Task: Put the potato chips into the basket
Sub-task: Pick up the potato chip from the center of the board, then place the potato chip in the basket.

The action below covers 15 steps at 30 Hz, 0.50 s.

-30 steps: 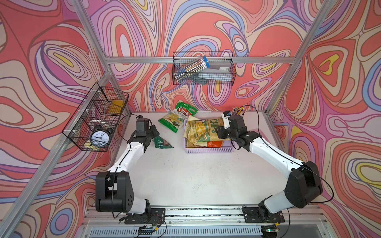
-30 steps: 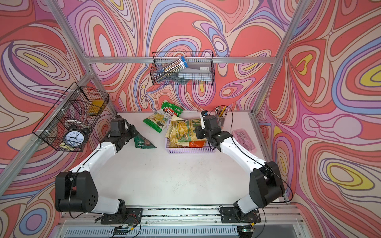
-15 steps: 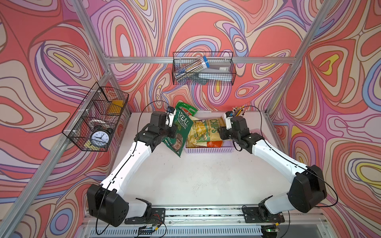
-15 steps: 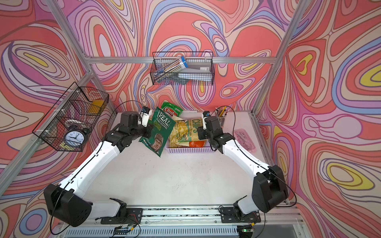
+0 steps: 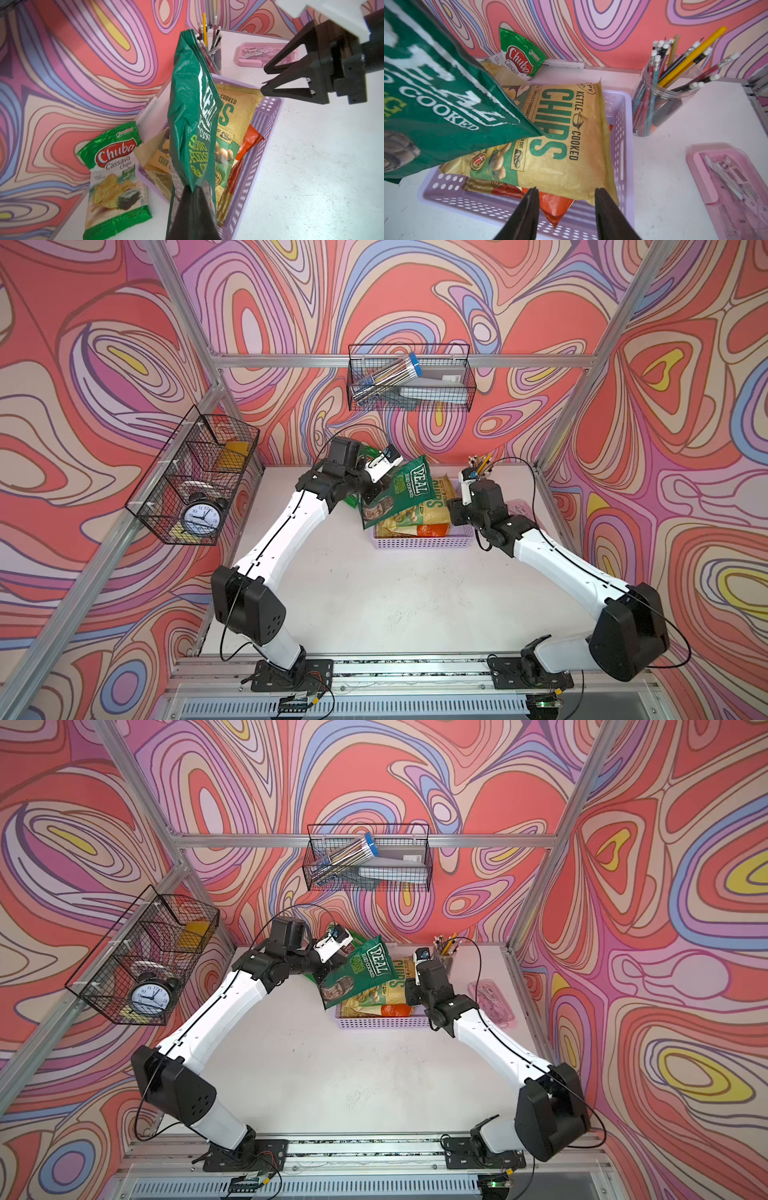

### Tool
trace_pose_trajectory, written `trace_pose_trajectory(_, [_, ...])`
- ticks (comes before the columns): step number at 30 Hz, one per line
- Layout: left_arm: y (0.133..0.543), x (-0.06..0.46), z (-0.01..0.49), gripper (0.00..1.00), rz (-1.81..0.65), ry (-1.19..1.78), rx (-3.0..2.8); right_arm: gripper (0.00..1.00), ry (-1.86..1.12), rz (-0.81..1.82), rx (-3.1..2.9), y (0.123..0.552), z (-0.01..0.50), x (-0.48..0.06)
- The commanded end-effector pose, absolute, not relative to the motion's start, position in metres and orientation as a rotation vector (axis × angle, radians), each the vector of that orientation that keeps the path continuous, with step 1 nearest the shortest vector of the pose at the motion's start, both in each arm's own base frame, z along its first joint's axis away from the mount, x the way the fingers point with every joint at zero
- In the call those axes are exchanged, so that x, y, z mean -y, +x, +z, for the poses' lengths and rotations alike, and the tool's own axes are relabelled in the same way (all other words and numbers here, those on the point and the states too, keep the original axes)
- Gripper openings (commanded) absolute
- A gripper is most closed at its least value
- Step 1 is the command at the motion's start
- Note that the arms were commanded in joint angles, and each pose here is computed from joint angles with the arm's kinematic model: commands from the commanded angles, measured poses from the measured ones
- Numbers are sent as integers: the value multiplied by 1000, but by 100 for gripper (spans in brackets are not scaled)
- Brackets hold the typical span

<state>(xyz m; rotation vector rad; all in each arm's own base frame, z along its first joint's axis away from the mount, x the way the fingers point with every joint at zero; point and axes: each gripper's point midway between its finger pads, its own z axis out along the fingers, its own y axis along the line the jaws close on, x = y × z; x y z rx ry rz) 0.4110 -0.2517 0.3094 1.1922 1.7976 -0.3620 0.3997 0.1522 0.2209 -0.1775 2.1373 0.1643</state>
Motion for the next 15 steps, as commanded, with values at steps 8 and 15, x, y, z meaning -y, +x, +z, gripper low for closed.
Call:
trace_pose_trajectory(8, [413,308,323,0,-646,1519,-1575,43,-28,59,-1987,383,259,-104])
trace_pose_trajectory(15, [422,307,337,0,-942,1477,-1423,43,-28,37,-1992,381,260,-100])
